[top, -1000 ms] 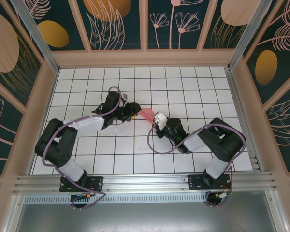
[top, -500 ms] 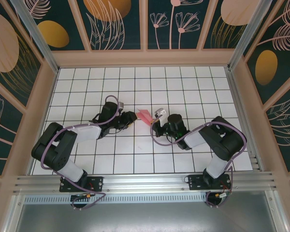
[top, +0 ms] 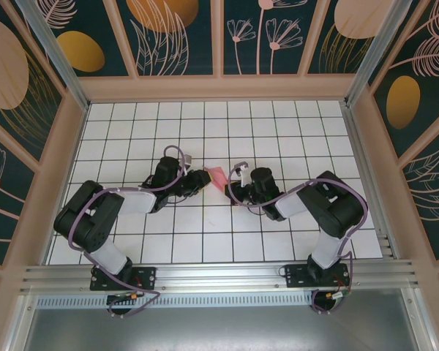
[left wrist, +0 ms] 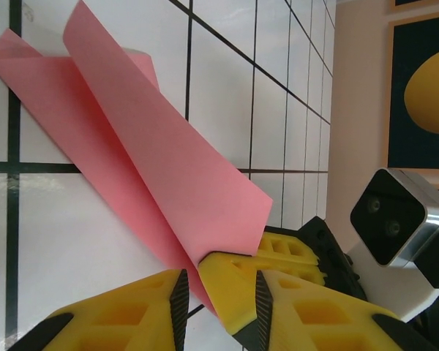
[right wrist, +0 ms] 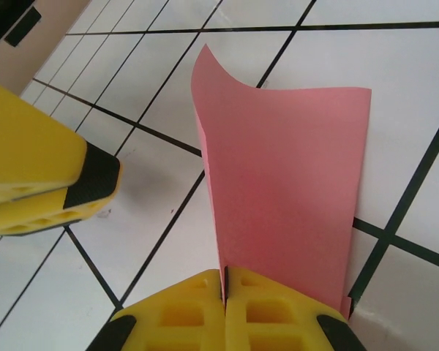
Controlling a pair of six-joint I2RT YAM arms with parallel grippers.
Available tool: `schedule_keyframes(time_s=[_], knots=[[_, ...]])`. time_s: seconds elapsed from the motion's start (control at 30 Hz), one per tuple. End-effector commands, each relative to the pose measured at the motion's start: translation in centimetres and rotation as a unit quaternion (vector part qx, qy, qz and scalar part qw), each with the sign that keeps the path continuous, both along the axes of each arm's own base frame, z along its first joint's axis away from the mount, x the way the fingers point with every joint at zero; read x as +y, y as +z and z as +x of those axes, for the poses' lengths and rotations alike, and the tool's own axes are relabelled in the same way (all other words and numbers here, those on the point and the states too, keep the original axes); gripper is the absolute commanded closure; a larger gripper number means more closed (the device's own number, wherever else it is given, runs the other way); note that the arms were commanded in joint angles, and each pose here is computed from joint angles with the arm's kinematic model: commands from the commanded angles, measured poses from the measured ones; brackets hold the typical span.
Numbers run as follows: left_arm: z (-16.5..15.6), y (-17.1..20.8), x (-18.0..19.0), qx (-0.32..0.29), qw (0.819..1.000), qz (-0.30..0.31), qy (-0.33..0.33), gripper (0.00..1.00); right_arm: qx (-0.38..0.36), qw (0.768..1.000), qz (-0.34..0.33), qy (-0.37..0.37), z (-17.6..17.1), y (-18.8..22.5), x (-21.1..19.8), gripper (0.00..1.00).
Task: Fold a paper plane with a square sheet of paper (pick it up from the middle)
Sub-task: Fold the wing for the fifth time at the center of the table.
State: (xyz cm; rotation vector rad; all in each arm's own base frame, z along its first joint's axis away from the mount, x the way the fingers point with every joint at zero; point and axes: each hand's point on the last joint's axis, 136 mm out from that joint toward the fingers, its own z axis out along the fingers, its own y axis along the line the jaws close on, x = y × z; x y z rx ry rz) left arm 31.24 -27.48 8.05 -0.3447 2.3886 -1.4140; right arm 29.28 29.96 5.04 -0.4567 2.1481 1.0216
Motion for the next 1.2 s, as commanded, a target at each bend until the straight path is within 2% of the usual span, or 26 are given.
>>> schedule_keyframes(time_s=[0.0, 0.23, 0.27, 0.5, 1.17], knots=[[0.1, 0.4, -0.8, -0.018, 1.000, -0.012, -0.015, 0.67, 0.028, 0.999, 0.028, -0.007, 0.3, 0.9, 0.1, 1.00], [0.5, 1.0, -1.9, -0.031, 0.999, -0.027, -0.026, 0.68, 0.083, 0.993, 0.076, -0.019, 0.4, 1.4, -0.6, 1.00], [0.6, 0.0, -2.0, -0.022, 0.999, -0.022, -0.027, 0.68, 0.090, 0.992, 0.083, -0.019, 0.5, 1.4, -0.8, 1.00], [0.9, -0.1, -2.9, -0.027, 0.998, -0.030, -0.038, 0.69, 0.131, 0.985, 0.112, -0.004, -0.1, 1.1, -0.7, 1.00], [0.8, -1.1, -3.6, -0.024, 0.998, -0.036, -0.052, 0.71, 0.198, 0.968, 0.151, -0.025, 0.2, -0.2, -1.6, 1.00]])
